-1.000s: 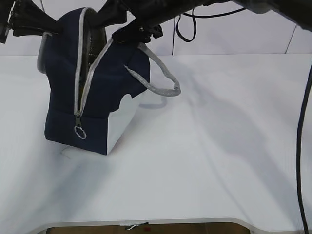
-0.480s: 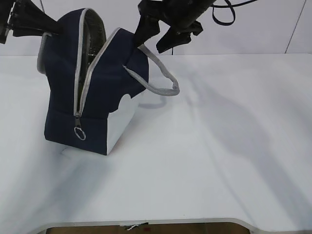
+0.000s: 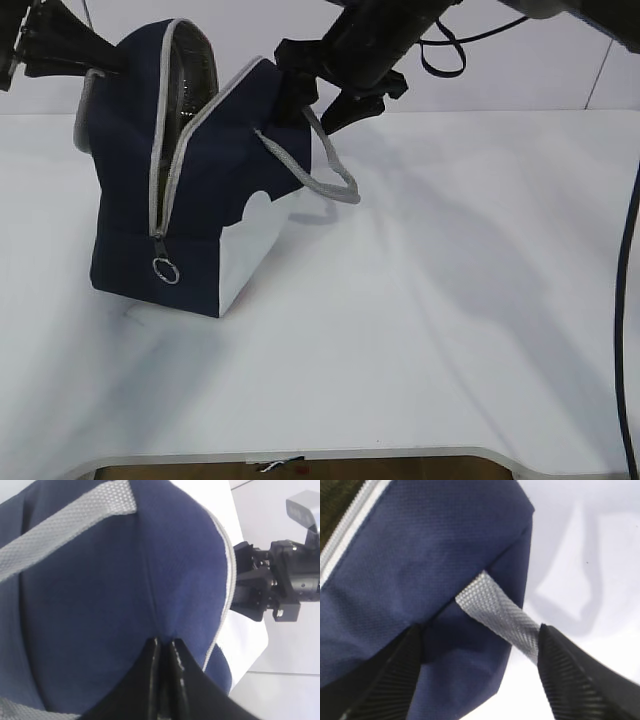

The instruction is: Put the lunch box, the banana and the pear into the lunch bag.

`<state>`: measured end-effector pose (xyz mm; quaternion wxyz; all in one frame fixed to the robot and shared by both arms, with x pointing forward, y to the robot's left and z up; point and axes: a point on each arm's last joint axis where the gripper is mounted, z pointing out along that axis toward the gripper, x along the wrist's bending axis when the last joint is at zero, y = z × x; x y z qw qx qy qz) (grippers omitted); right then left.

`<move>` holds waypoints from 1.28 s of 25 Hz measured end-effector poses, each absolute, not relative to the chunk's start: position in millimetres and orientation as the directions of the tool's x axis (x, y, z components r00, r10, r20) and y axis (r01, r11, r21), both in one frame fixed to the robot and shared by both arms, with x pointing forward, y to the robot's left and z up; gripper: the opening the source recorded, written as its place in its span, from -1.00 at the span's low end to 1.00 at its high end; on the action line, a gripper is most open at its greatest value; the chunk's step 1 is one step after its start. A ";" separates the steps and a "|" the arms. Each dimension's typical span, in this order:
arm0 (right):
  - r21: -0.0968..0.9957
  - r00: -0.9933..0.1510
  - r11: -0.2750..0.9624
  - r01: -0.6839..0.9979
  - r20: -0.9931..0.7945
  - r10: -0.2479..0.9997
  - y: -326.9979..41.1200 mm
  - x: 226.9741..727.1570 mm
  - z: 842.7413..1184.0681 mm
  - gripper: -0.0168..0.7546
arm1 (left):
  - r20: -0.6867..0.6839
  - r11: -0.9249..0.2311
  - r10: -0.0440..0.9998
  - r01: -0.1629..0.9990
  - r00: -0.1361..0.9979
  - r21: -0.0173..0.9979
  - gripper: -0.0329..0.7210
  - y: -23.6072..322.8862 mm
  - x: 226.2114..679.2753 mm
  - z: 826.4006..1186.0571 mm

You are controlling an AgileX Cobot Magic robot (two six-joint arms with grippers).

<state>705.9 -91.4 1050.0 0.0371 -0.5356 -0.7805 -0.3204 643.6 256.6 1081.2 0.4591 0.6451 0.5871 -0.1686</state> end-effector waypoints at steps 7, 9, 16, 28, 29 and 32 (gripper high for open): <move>0.400 -0.366 0.139 0.906 0.574 0.732 -76.2 710.0 1031.8 0.54 | -0.749 0.103 0.612 0.913 0.255 0.395 -0.90 257.2 643.4 1080.2; 0.380 -0.348 0.115 0.918 0.631 0.693 -71.5 709.8 1030.8 0.54 | -0.747 0.102 0.614 0.913 0.255 0.395 -0.90 257.3 643.3 1080.1; 0.366 -0.340 0.086 0.926 0.715 0.611 -64.7 707.6 1037.3 0.54 | -0.746 0.101 0.615 0.913 0.255 0.395 -0.90 257.4 643.3 1079.9; 0.435 -0.398 0.121 0.892 0.632 0.665 -69.8 710.2 1047.3 0.54 | -0.746 0.101 0.615 0.913 0.255 0.395 -0.90 257.4 643.3 1079.9; 0.456 -0.412 0.120 0.882 0.622 0.665 -70.1 710.7 1053.4 0.54 | -0.746 0.101 0.615 0.913 0.255 0.395 -0.90 257.4 643.3 1079.9; 0.511 -0.435 0.113 0.852 0.573 0.694 -73.3 713.8 1064.8 0.54 | -0.746 0.101 0.615 0.913 0.255 0.395 -0.90 257.4 643.3 1079.9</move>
